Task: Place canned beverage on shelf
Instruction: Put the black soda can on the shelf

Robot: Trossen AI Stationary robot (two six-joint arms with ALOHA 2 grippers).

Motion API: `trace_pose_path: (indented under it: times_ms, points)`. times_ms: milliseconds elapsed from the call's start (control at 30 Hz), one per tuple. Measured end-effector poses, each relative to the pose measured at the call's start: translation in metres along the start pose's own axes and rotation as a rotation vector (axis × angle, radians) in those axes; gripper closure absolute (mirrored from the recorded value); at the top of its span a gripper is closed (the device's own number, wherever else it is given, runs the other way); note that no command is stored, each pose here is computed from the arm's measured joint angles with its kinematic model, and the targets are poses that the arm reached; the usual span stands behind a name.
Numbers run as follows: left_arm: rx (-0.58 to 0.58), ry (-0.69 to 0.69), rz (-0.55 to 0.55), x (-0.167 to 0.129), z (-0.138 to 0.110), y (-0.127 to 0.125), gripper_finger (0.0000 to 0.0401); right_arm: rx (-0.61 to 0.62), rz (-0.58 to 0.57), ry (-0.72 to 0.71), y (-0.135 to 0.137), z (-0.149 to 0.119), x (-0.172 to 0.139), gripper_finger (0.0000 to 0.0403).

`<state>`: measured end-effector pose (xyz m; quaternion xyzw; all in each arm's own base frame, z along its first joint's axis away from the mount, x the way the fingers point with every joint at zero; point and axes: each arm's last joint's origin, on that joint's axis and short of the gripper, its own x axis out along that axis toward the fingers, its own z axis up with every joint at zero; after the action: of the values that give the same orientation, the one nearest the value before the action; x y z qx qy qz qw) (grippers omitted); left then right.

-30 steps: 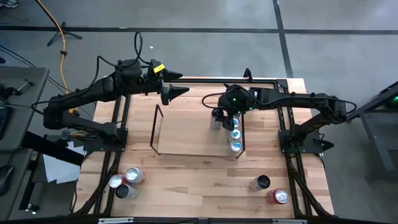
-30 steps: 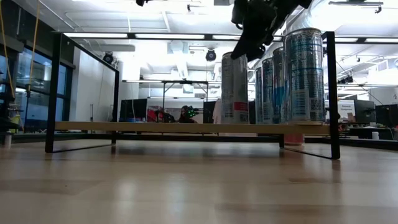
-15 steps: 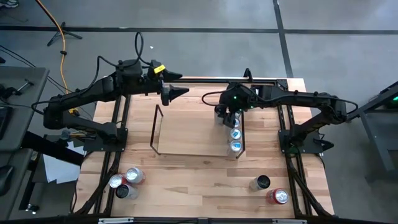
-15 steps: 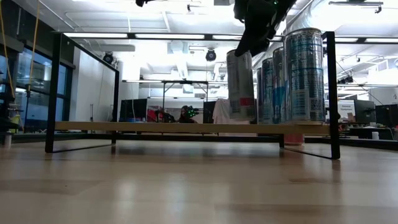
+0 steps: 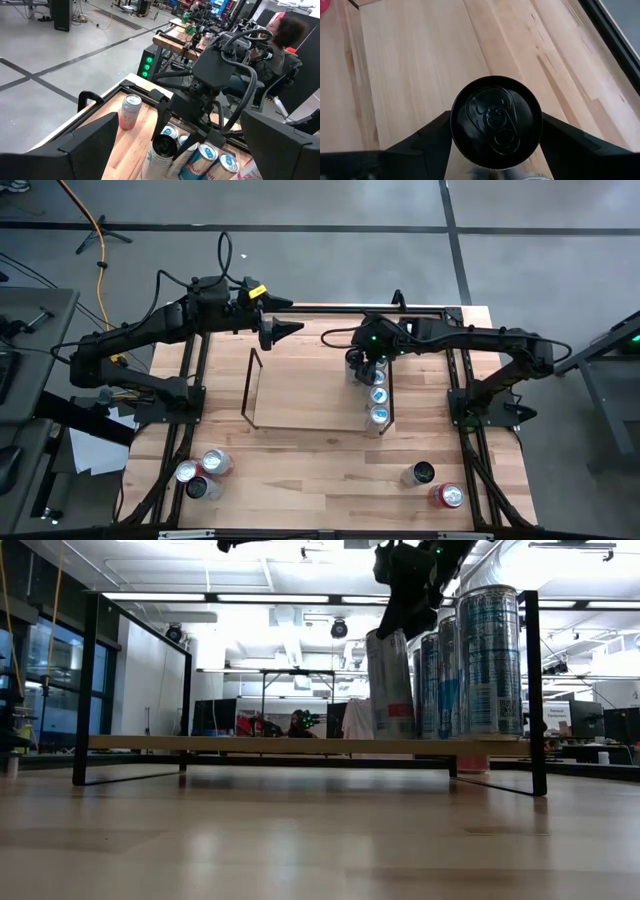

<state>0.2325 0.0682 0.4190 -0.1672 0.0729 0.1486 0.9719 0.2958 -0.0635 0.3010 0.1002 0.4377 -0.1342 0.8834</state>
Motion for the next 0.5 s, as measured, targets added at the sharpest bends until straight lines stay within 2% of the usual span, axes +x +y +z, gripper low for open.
trace_pose_path:
  times_ms: [500]
  points:
    - [0.000,0.015,0.001,0.0000,-0.0014,0.0002,0.0025,-0.002,0.009,0.002,0.0003,0.0005,0.0024,0.0146]
